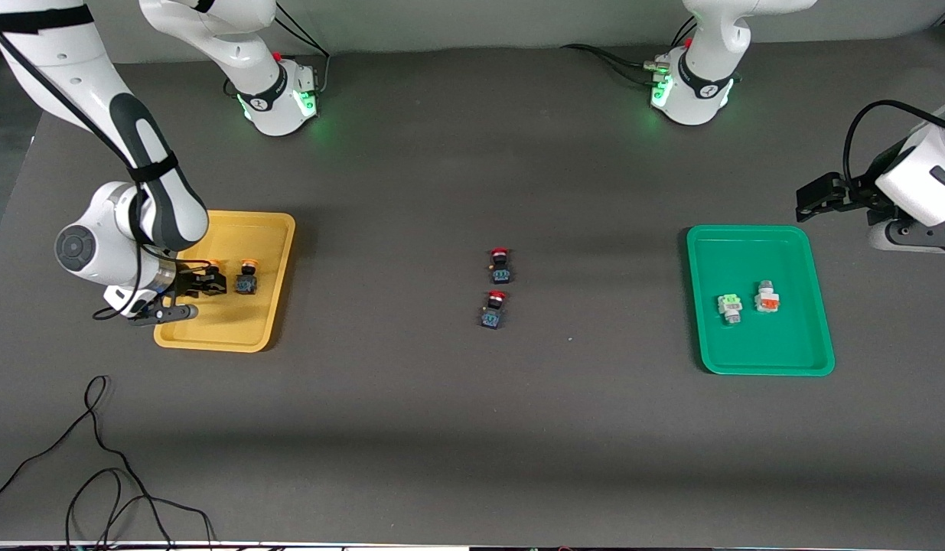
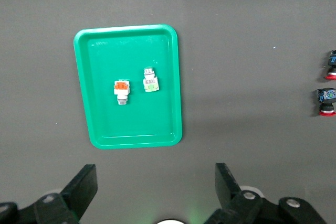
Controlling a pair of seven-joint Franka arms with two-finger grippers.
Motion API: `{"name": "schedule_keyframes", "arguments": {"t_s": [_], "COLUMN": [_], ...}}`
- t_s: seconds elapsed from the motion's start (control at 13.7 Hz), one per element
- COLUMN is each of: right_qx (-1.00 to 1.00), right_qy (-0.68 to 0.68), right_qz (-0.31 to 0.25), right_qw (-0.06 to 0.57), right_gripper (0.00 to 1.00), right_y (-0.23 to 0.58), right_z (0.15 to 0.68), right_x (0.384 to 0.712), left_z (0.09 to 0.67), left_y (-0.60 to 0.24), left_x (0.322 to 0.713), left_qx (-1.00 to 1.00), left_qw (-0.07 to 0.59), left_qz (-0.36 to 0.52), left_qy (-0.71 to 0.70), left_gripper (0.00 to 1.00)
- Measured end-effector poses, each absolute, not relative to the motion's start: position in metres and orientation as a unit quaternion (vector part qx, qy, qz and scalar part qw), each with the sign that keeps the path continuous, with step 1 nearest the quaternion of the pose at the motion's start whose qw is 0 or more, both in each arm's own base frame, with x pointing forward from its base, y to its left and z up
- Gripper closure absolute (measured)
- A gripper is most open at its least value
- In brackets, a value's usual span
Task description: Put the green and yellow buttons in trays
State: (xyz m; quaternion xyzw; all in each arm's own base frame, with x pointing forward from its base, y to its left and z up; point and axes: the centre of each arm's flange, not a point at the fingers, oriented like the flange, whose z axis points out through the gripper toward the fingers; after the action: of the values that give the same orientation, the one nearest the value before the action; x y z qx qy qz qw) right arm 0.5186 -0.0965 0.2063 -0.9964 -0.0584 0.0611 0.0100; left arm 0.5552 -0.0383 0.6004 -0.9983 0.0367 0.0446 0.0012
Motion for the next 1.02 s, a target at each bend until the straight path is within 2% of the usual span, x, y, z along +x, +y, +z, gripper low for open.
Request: {"name": "schedule_keyframes", "arguments": {"t_s": [0.15,0.58,1.02], "right_qx": [-0.997,-0.998,-0.999], "right_qy": [-0.054,-0.008,0.012], "right_qz": [0.056,0.045,0.021], "right_qw": [0.019,0.041,0.04], "right_gripper": [0.01,0.0,0.0], "right_y": [-0.093,-0.05,-0.041], "right_z": [0.25,0.419,0.574], "right_x": [0.527,0.552,0.558], "left_z": [0.601,0.601,0.6], "left_y": [-0.038,-0.034,-0.034], "left_x": [0.556,0.557,0.557], "left_qx": [-0.998,-0.999,-0.999], "left_qw": [0.001,0.001,0.001], "left_qz": [0.042,0.04,0.04], "left_qy": [0.036,0.033,0.033], "left_gripper": [0.0,0.0,0.0]}}
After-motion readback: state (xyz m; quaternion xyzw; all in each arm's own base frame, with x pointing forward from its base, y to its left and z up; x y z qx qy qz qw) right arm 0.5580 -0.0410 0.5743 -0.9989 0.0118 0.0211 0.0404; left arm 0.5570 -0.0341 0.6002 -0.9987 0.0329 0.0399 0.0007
